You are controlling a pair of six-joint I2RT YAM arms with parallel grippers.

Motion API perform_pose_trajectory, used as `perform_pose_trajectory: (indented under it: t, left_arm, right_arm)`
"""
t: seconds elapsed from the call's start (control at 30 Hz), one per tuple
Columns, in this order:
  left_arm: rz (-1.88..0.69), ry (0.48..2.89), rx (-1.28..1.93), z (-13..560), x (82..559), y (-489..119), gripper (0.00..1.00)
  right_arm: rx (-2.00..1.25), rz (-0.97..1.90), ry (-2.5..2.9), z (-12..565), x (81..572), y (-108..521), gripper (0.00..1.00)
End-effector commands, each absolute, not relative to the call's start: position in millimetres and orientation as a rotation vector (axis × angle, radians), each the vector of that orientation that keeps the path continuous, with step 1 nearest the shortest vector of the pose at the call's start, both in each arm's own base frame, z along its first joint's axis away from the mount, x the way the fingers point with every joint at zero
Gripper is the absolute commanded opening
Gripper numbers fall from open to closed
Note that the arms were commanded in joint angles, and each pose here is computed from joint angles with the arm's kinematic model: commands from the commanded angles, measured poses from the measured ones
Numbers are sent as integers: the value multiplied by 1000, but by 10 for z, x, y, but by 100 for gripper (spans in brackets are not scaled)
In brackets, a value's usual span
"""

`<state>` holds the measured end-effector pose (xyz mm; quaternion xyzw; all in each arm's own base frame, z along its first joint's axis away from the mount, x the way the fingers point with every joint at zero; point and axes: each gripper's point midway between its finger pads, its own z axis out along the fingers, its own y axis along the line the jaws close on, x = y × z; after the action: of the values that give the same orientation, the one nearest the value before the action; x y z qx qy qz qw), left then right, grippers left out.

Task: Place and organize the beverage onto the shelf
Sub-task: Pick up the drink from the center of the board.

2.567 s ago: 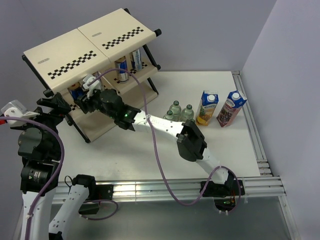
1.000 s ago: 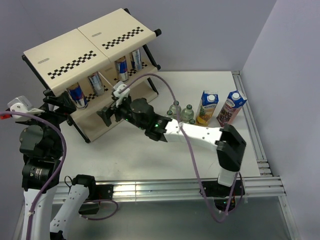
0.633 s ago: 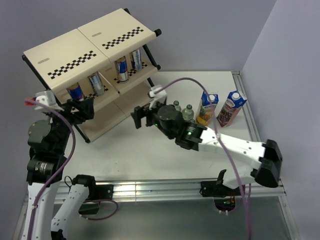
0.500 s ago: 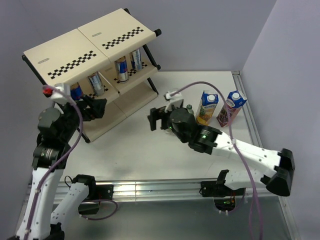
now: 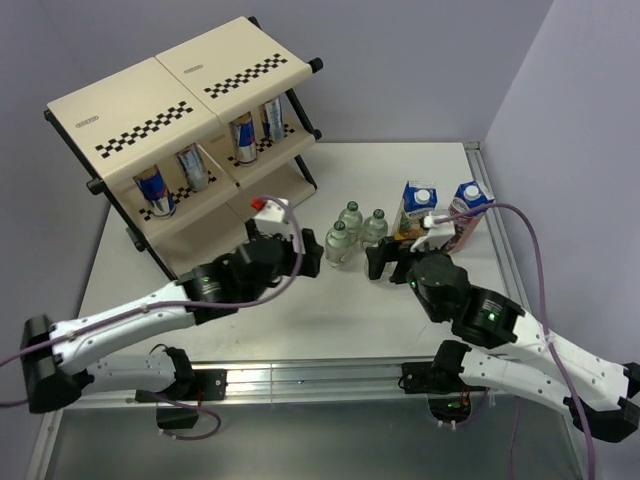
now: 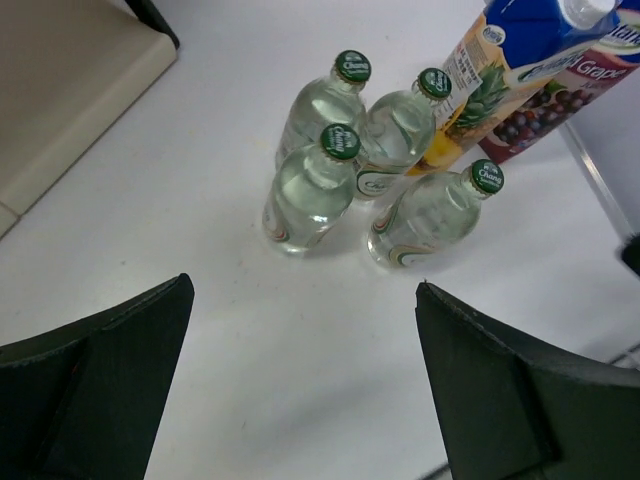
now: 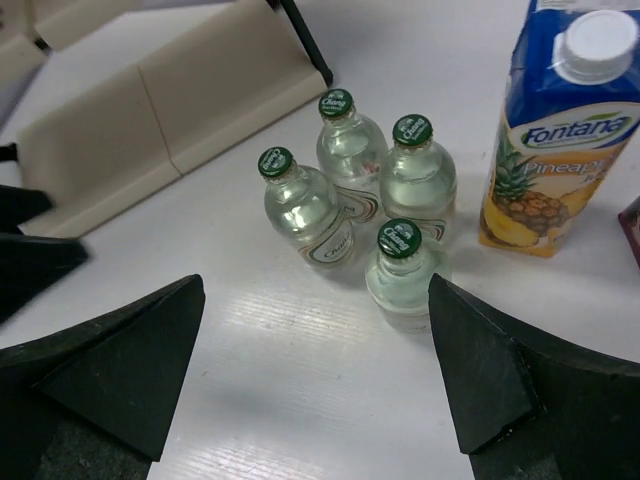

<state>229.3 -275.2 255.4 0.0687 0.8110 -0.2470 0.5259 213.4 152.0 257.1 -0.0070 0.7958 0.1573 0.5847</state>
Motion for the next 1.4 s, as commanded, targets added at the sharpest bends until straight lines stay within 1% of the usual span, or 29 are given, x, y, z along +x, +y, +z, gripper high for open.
perform_pose_trajectory:
  t: [0.0, 0.03, 0.07, 0.13, 0.17, 0.23, 0.43, 0.47, 0.5, 0.7, 0.87, 0.97, 1.03, 1.1, 1.13, 1.2, 1.23, 1.27, 1.3, 1.37]
  left_arm:
    - [-491, 1804, 66, 2640, 2500, -2988, 99]
    - [-494, 1788, 68, 2675, 2524, -3091, 100]
    - [-467, 1792, 102, 2543, 2574, -3237, 99]
    - [-424, 1791, 69, 2510, 2687, -3324, 99]
    - [-388, 1824, 80, 2317, 2795, -3397, 100]
    - [-350, 1812, 81, 2208, 2993, -3471, 100]
    - [-354, 1799, 109, 2095, 3134, -3737, 87]
    - [-347, 1801, 103, 2077, 3167, -3745, 79]
    - [-347, 1793, 85, 2126, 3208, -3768, 77]
    - [-353, 1796, 112, 2119, 3354, -3896, 75]
    - [-309, 1829, 119, 1936, 3420, -3919, 65]
    - [-291, 1844, 99, 1843, 3454, -3846, 54]
    - [-290, 1853, 67, 1786, 3488, -3754, 51]
    - [-296, 1863, 65, 1694, 3468, -3700, 50]
    - [-308, 1857, 58, 1725, 3465, -3680, 46]
    - [-315, 1863, 60, 1703, 3445, -3671, 30]
    - [-318, 1866, 49, 1713, 3440, -3661, 14]
    - [-315, 1868, 45, 1724, 3434, -3645, 5]
    - [-305, 1868, 39, 1728, 3433, -3618, 0]
    - [-303, 1856, 20, 1829, 3428, -3571, 0]
  right_arm:
    - [42, 402, 1803, 2648, 2063, 1337, 100]
    - [31, 405, 1802, 2634, 2043, 1322, 100]
    - [42, 400, 1793, 2651, 2016, 1244, 100]
    - [55, 381, 1780, 2683, 1998, 1152, 100]
    - [68, 358, 1762, 2714, 1989, 1059, 100]
    - [85, 348, 1746, 2747, 1974, 982, 100]
    - [35, 467, 1698, 2929, 1877, 1052, 100]
    - [28, 467, 1703, 2923, 1871, 1062, 100]
    - [23, 468, 1709, 2916, 1868, 1068, 100]
    - [-20, 479, 1739, 2835, 1852, 1150, 100]
    - [-24, 495, 1738, 2830, 1847, 1177, 100]
    - [-27, 503, 1729, 2844, 1862, 1210, 100]
    - [-41, 503, 1733, 2831, 1880, 1260, 100]
    - [-58, 501, 1742, 2820, 1889, 1301, 100]
    - [-69, 490, 1755, 2788, 1909, 1336, 100]
    - [-74, 471, 1769, 2747, 1933, 1356, 100]
    - [-77, 462, 1777, 2720, 1954, 1383, 100]
    - [-78, 461, 1779, 2707, 1963, 1398, 100]
    - [-75, 454, 1786, 2662, 1975, 1407, 100]
    - [-67, 454, 1781, 2653, 2005, 1439, 100]
